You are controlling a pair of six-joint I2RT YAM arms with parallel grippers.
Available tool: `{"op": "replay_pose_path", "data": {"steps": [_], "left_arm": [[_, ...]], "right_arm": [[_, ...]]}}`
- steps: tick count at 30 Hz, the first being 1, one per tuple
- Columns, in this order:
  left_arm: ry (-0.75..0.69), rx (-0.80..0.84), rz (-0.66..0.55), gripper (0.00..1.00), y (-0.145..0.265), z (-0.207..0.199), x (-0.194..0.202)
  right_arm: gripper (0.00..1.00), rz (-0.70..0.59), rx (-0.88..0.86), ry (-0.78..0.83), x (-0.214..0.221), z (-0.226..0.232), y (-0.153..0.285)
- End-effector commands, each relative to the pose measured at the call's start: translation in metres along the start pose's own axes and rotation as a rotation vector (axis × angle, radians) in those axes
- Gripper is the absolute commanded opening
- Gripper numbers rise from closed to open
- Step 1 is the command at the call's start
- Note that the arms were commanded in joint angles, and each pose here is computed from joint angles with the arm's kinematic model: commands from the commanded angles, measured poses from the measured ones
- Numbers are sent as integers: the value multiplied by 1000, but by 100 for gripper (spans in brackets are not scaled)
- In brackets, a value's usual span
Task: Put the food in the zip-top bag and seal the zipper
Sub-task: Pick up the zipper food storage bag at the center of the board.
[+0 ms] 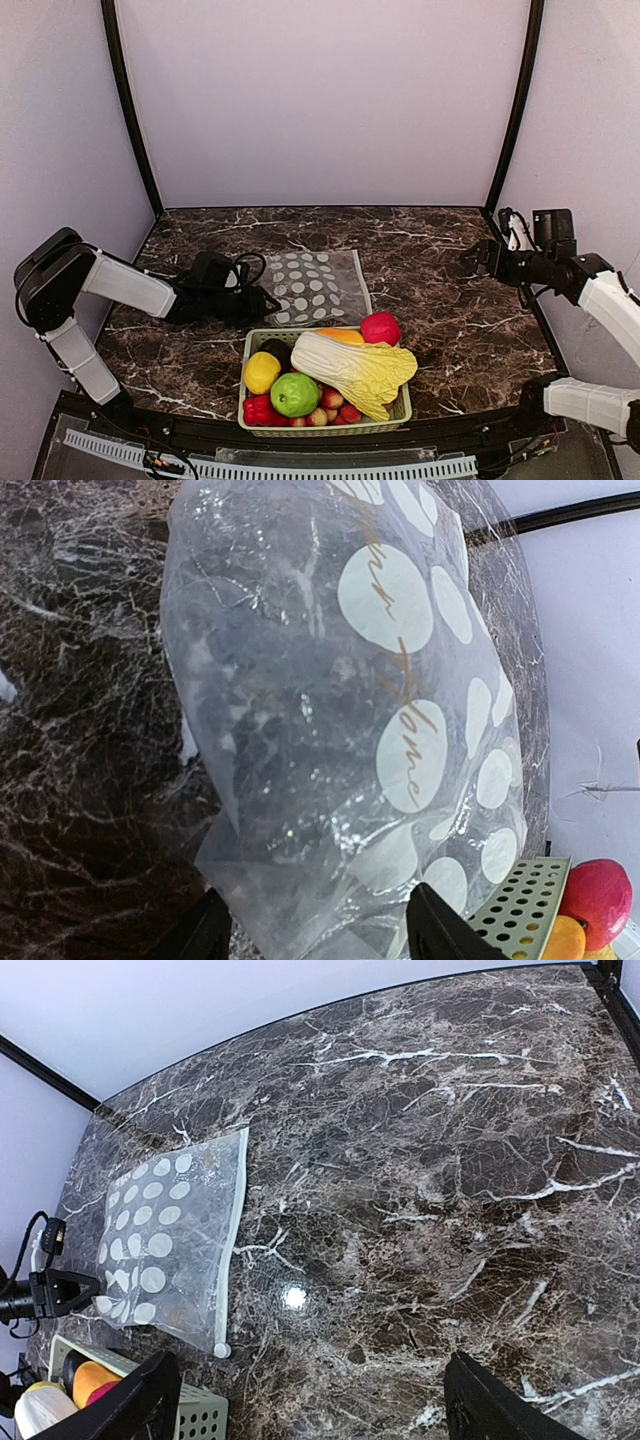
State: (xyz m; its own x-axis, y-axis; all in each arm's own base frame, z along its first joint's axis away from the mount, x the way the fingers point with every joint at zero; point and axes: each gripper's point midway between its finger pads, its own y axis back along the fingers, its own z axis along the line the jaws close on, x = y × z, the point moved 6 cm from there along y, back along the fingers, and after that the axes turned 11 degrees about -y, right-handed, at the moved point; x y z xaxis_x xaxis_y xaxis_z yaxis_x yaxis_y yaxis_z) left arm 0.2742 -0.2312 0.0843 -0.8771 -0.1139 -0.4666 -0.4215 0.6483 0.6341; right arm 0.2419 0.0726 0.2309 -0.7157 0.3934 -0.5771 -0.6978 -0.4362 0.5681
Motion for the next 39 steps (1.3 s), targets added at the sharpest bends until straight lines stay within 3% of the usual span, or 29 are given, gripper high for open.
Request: {"op": "replay_pose_path", "data": {"steps": [1, 7, 11, 15, 18, 23, 30, 39], "left_arm": [[-15, 12, -5, 60, -6, -7, -9], [-22, -51, 37, 53, -17, 5, -3], [-12, -19, 35, 39, -25, 2, -3], [-19, -33, 38, 13, -25, -1, -5], [-29, -25, 28, 2, -20, -6, -6], [-118, -17, -60, 1, 3, -23, -25], [-223, 96, -238, 1, 55, -84, -77], [-147, 279, -292, 1, 104, -115, -76]], "right_arm": [[89, 15, -7, 18, 3, 0, -3], [89, 16, -31, 8, -1, 4, -7], [89, 20, -76, 6, -5, 11, -8], [89, 39, -112, 18, -3, 17, -4], [89, 58, -143, 20, 4, 20, -2], [89, 95, -202, 18, 14, 31, -7], [90, 155, -282, 41, 24, 60, -19], [93, 192, -459, 37, 32, 104, -5]]}}
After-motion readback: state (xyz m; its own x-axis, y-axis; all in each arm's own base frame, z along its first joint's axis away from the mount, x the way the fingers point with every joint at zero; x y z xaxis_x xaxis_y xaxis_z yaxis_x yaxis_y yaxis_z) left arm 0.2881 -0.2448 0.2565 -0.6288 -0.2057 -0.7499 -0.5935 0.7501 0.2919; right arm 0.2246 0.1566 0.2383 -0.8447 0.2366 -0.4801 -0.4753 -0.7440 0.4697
